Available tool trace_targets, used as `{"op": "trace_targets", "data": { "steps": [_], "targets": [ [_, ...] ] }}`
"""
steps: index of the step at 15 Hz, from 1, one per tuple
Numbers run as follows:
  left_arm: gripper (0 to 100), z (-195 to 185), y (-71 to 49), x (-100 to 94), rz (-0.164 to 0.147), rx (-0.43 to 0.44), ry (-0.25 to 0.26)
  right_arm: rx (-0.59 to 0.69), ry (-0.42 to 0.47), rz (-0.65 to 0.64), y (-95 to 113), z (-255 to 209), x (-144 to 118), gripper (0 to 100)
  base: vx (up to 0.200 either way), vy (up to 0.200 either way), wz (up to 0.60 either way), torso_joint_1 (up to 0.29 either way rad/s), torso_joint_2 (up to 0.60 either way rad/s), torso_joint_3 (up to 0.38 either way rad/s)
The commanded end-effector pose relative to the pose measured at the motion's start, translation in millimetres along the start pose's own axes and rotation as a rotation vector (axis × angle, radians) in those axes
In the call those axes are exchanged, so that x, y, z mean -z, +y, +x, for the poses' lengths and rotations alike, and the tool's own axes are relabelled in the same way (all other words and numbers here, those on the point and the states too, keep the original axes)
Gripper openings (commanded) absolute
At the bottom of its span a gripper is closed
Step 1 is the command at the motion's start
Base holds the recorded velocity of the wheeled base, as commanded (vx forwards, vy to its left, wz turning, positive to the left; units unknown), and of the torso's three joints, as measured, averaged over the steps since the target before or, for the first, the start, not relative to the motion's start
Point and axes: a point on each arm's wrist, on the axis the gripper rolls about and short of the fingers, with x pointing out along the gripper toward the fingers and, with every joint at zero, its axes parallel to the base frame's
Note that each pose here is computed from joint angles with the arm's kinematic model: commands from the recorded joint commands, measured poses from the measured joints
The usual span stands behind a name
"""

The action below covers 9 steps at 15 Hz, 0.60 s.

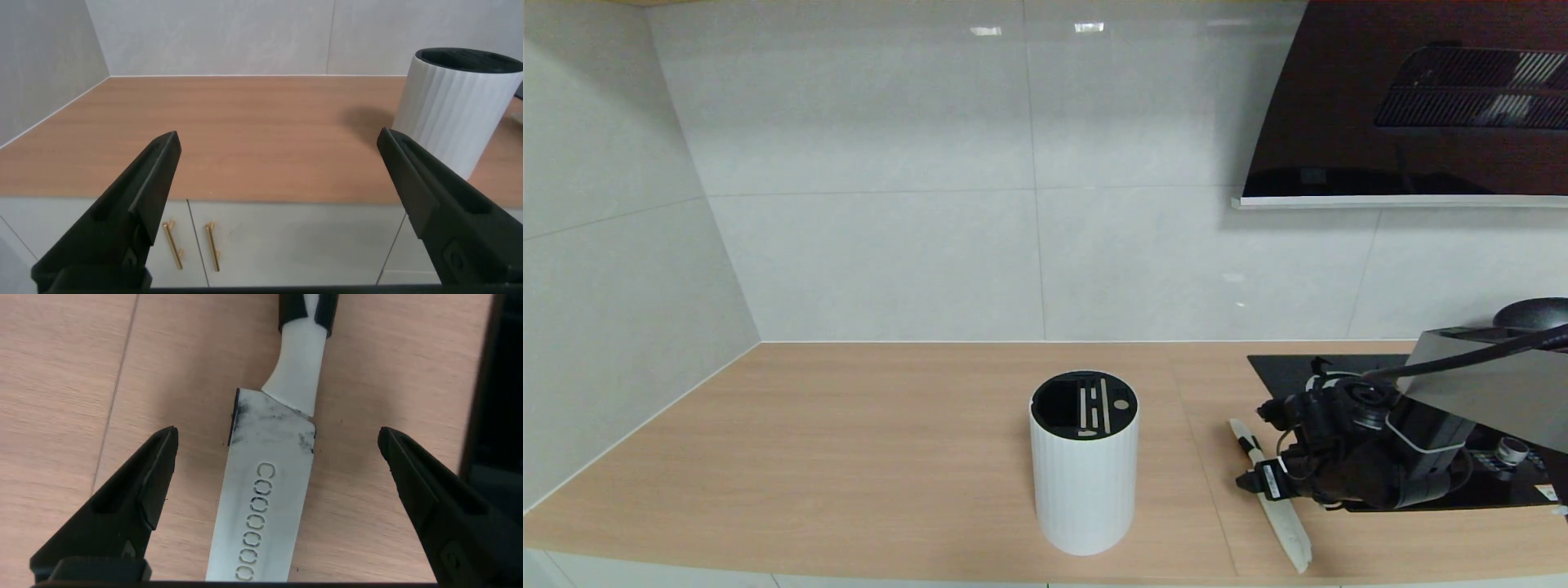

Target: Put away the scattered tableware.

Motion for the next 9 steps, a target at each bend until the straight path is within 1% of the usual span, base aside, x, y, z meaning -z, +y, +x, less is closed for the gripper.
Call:
{"op": "trace_targets", "data": {
  "steps": [1, 9],
  "targets": [
    [100, 0.0, 0.0, 0.0, 0.000, 0.000, 0.000, 0.000, -0.002, -0.001, 0.2, 0.3, -0.7, 100, 0.000, 0.000, 0.00, 0.000, 0.00, 0.000],
    [100, 0.0, 0.0, 0.0, 0.000, 0.000, 0.000, 0.003, 0.008, -0.004, 0.8, 6.8, 1.9, 100, 0.000, 0.000, 0.00, 0.000, 0.00, 0.000]
  ]
}}
